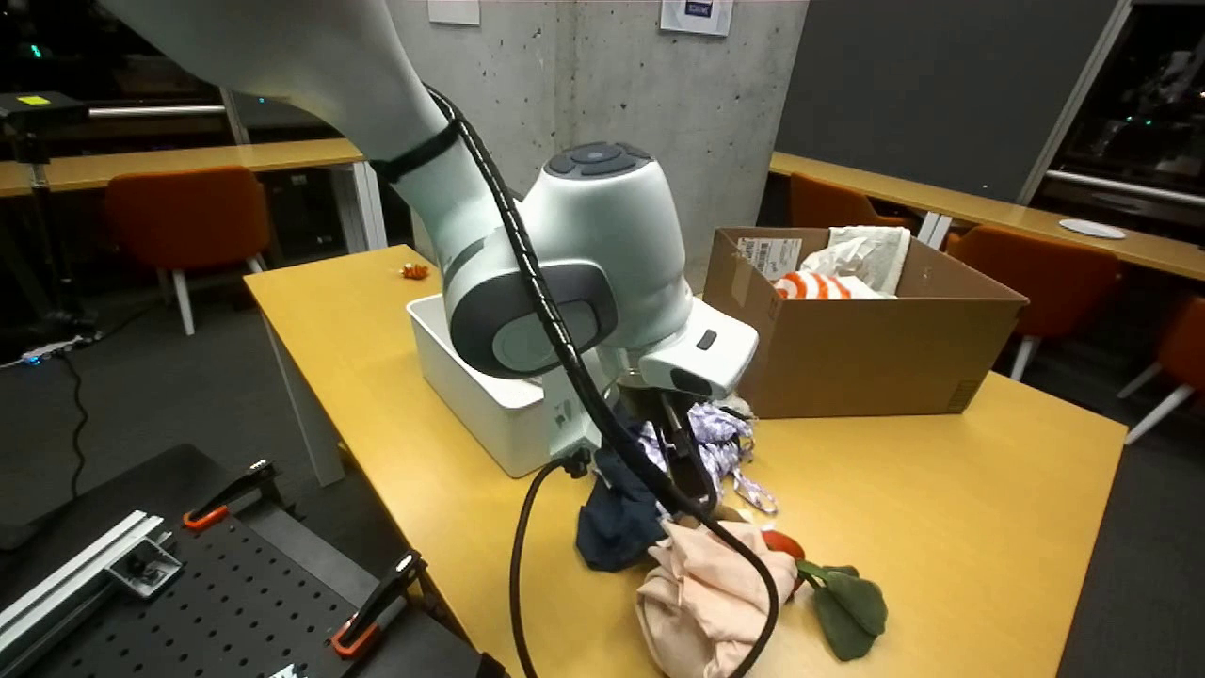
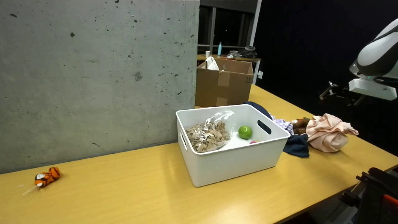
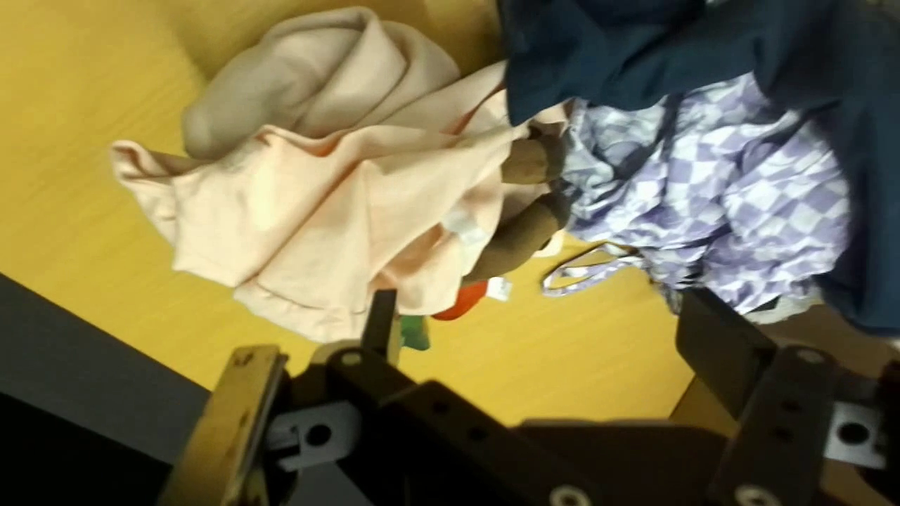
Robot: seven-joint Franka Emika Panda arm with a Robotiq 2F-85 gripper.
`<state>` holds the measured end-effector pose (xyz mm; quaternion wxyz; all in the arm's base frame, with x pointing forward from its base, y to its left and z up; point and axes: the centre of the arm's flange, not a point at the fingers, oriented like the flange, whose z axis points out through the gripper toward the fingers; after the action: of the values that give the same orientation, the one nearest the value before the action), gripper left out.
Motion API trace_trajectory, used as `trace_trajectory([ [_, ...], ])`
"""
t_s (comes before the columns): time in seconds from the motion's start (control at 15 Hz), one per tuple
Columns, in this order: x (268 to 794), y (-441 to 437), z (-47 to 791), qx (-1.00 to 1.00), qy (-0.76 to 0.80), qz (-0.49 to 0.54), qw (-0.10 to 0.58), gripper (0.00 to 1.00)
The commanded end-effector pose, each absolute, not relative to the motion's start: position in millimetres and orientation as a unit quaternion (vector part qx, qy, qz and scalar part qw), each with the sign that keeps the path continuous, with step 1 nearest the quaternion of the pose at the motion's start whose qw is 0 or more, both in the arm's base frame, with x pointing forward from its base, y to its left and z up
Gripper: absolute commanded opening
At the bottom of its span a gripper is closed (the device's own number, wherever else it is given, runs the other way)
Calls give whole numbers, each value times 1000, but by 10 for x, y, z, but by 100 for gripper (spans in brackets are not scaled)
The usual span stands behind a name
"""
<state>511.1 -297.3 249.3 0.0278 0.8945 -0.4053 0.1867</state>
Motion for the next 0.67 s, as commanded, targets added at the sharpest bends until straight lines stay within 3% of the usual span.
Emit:
trace_trajectory([
  [0.0,5241,-3011,2231,913,-364,183,-1,100],
  [0.6,5217,-3432,1662,919,-371,132,19,100],
])
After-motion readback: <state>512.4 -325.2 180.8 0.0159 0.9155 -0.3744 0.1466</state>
